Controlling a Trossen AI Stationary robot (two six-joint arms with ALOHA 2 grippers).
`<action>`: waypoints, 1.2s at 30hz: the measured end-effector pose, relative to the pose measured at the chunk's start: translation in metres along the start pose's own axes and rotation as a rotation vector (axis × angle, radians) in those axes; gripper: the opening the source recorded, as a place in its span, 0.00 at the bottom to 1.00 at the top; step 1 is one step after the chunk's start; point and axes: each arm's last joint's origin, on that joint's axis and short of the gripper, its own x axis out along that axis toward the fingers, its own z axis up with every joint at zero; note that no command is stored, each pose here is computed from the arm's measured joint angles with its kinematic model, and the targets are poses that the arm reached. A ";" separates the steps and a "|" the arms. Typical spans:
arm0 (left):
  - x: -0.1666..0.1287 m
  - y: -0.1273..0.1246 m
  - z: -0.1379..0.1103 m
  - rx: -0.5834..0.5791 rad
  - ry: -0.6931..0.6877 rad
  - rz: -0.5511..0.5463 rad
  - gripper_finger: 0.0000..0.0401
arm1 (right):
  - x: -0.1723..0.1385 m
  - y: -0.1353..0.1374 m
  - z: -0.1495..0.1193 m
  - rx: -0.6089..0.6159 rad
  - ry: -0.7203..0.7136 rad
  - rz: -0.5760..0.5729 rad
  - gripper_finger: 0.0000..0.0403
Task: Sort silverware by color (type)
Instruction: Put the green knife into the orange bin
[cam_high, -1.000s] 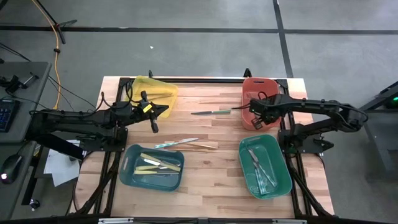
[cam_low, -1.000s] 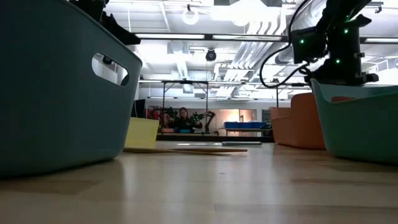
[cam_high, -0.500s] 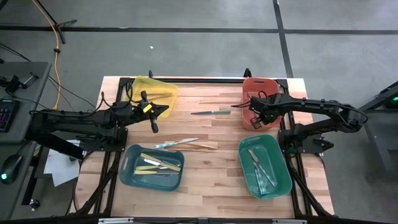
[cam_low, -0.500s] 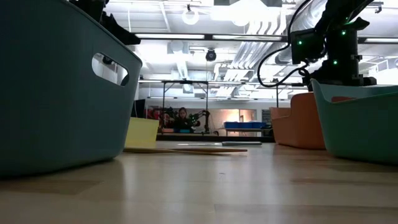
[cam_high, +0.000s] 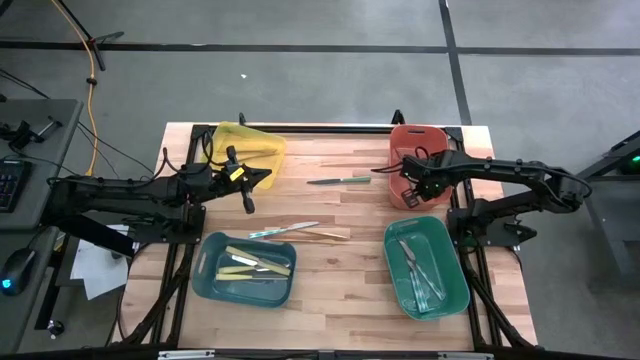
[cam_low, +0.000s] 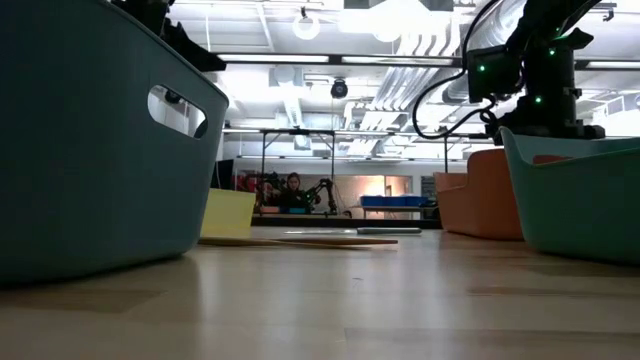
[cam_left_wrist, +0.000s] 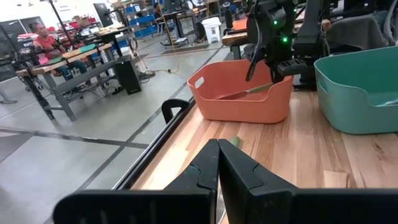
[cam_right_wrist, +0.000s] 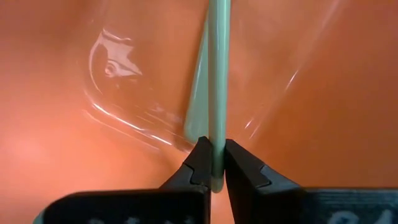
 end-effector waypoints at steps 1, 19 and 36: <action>0.000 0.000 0.000 0.000 -0.002 0.000 0.00 | 0.000 0.000 0.000 0.000 -0.001 0.001 0.03; 0.000 0.000 0.002 -0.007 -0.018 0.003 0.00 | 0.000 0.001 0.001 0.002 -0.007 0.009 0.16; 0.000 0.000 0.002 -0.008 -0.018 0.004 0.00 | -0.022 0.002 0.010 -0.125 -0.069 -0.022 0.27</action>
